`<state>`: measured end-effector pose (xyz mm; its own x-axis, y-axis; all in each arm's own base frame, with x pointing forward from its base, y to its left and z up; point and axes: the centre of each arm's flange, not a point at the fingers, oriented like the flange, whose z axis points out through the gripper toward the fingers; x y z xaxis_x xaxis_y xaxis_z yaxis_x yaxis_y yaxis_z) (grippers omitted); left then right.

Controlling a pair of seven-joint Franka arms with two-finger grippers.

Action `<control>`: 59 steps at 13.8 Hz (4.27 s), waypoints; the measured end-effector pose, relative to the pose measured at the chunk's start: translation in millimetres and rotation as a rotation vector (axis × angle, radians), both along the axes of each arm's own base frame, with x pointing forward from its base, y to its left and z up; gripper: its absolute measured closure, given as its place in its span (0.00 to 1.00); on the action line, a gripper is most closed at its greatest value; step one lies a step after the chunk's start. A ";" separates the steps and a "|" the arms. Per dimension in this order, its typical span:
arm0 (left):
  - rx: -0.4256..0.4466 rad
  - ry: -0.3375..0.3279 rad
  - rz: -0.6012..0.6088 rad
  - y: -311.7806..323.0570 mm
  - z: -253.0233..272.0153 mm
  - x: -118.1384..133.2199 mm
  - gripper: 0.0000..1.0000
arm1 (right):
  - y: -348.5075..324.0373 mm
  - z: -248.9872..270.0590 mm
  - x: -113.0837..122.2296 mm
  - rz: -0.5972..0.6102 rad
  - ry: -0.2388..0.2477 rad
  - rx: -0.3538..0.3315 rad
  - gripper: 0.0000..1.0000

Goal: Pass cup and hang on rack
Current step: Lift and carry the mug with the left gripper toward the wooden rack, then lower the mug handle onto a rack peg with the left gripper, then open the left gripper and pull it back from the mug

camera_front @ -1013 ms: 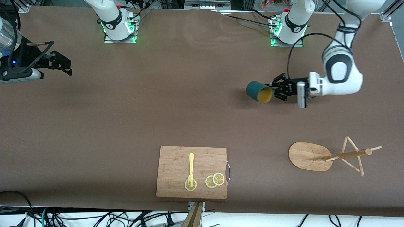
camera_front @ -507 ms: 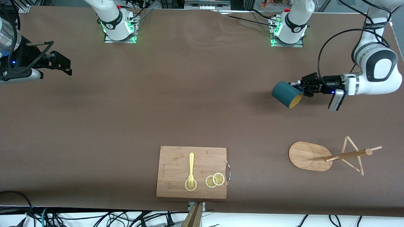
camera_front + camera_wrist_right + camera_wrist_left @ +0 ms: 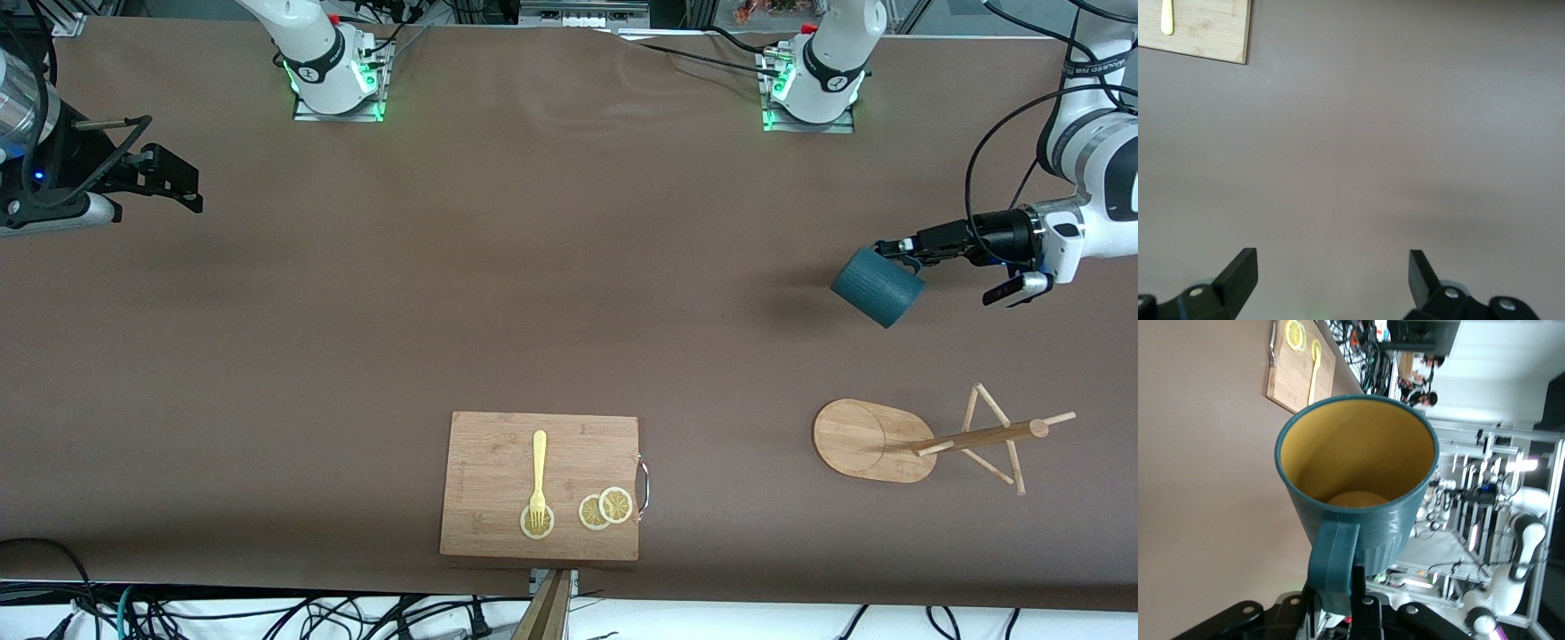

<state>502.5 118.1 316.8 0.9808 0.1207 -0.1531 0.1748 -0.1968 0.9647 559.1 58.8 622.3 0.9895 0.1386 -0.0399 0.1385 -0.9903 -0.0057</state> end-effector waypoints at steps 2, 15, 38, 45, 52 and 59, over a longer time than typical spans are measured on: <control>-0.037 0.056 0.058 13.5 -7.9 2.4 0.79 | 0.0 0.0 0.0 0.000 0.000 0.000 0.00; -0.212 0.042 0.128 73.9 -46.4 68.0 0.79 | 0.0 0.1 0.0 0.000 0.000 0.000 0.00; -0.493 0.026 0.246 101.6 -124.1 81.0 0.79 | 0.9 -5.6 5.0 0.001 -0.001 0.001 0.00; -0.540 0.011 0.246 105.3 -139.8 83.1 0.75 | 4.7 -5.0 5.2 0.008 -0.005 0.002 0.00; -0.524 -0.026 0.186 100.0 -146.8 74.0 0.01 | 5.8 -3.9 5.1 0.011 -0.007 0.002 0.00; -0.405 0.123 -0.153 110.6 -125.9 23.8 0.00 | 6.7 -3.7 5.0 0.012 -0.007 0.002 0.00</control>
